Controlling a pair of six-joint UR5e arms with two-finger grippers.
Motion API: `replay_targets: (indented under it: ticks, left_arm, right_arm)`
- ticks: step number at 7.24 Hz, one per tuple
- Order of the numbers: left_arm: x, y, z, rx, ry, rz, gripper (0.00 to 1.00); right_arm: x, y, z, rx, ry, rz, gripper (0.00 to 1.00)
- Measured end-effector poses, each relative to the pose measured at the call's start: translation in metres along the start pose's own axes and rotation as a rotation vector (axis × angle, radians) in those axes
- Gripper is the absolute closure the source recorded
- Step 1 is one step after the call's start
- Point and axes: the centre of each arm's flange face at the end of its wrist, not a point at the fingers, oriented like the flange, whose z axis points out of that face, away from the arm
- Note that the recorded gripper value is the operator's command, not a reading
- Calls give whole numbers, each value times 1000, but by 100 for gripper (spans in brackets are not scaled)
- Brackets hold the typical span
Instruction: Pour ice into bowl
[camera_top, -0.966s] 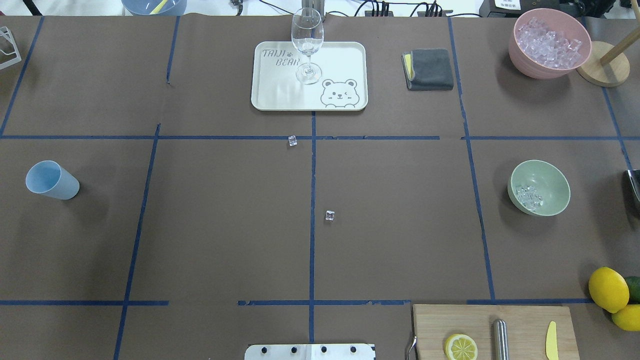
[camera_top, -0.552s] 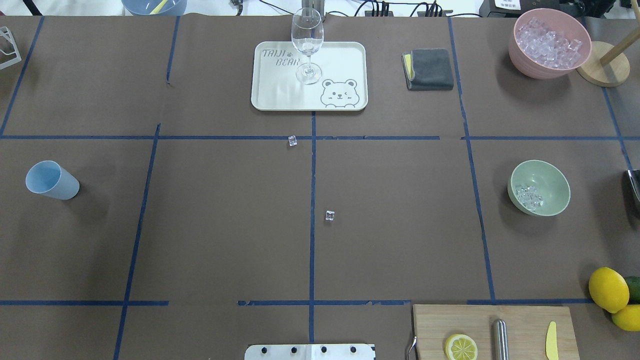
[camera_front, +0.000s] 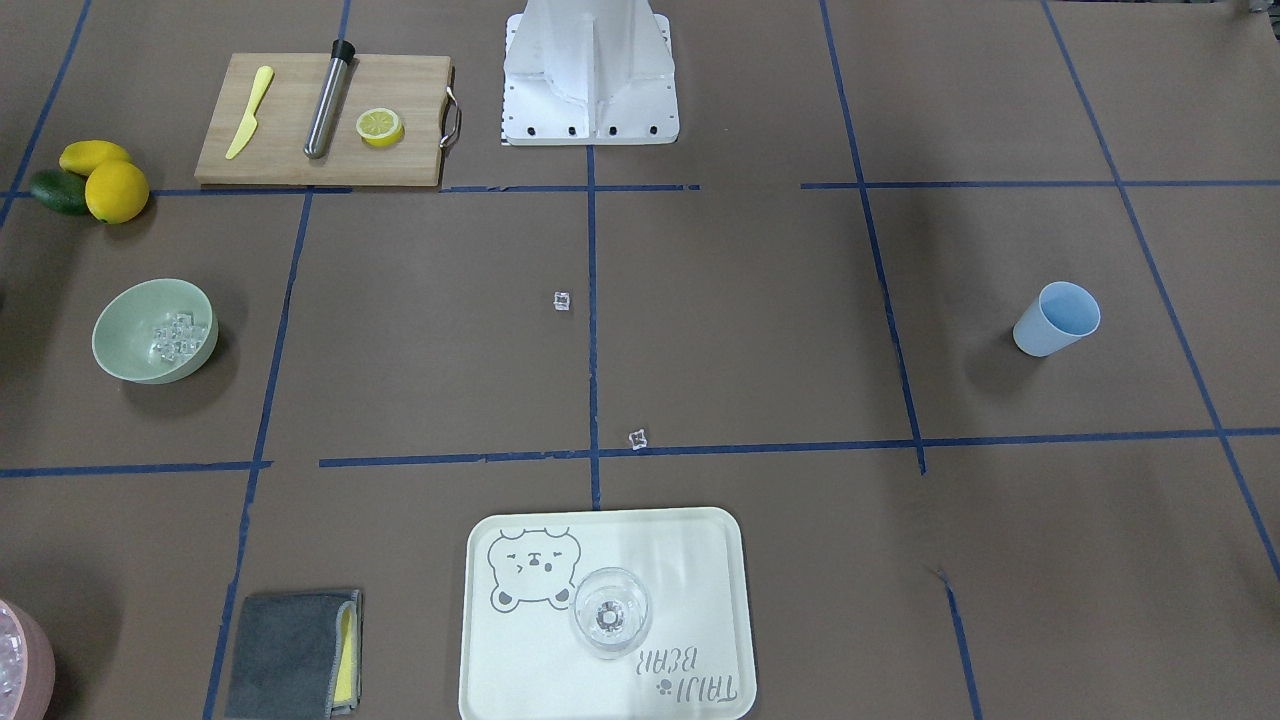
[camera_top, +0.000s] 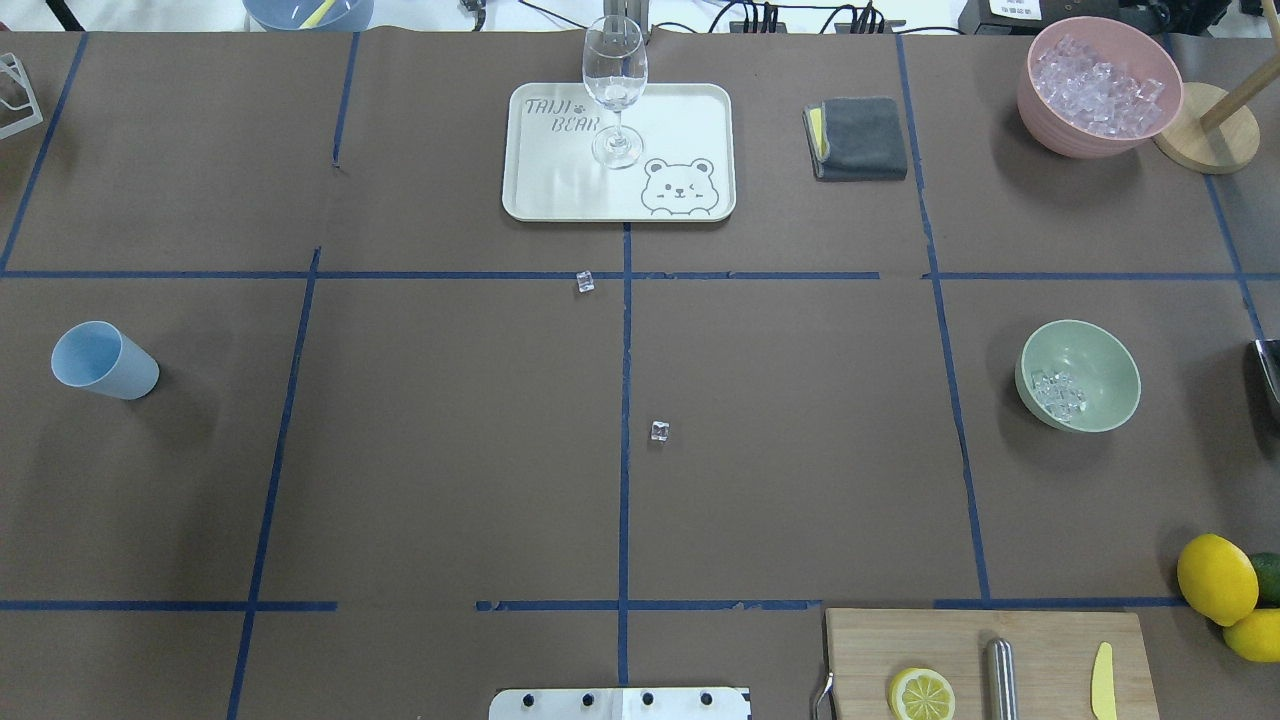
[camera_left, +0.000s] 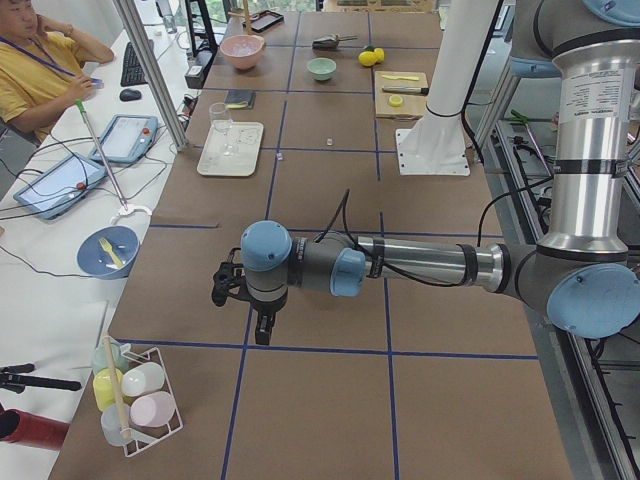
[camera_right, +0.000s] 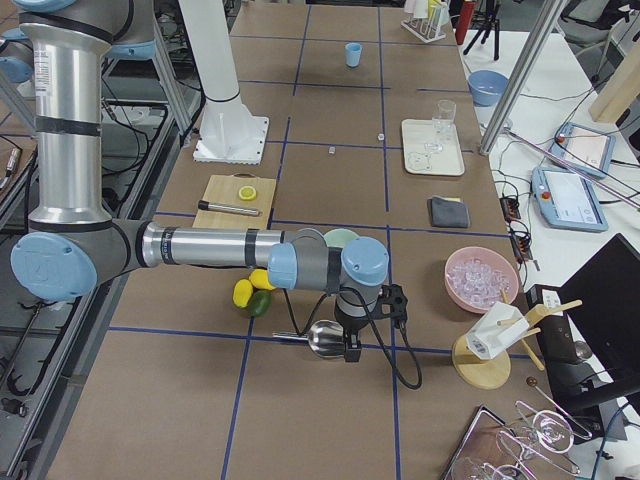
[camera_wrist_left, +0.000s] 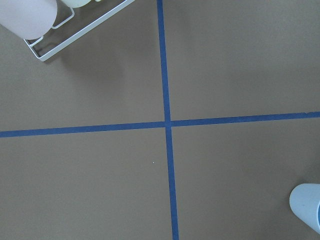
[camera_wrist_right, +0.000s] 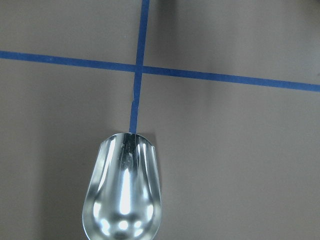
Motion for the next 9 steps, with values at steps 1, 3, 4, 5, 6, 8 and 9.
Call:
replay_targets:
  ticks: [1,3,4,5,6,8,9]
  left_arm:
    - [0,0,1,-2,0,-2,0]
    - [-1,0,1,-2,0,-2,0]
    - [0,0,1,-1,0,0,0]
    - [0,0,1,0,0,1,0]
    - [0,0,0,1,1,1,0]
    - [0,0,0,2,1,3,0]
    - [1,0,0,2,1,3,0]
  right_arm:
    - [5,10,6,-12,6,9,0]
    - [6,16,9,-19,5,20,0]
    - [6,16,9,-20,4,23,0]
    - [6,16,10,-21,4,24,0]
    - [6,16,11,-23,4,24,0]
    - [6,16,12,-26,3,23,0]
    - [5,16,13,-28,3,22,0]
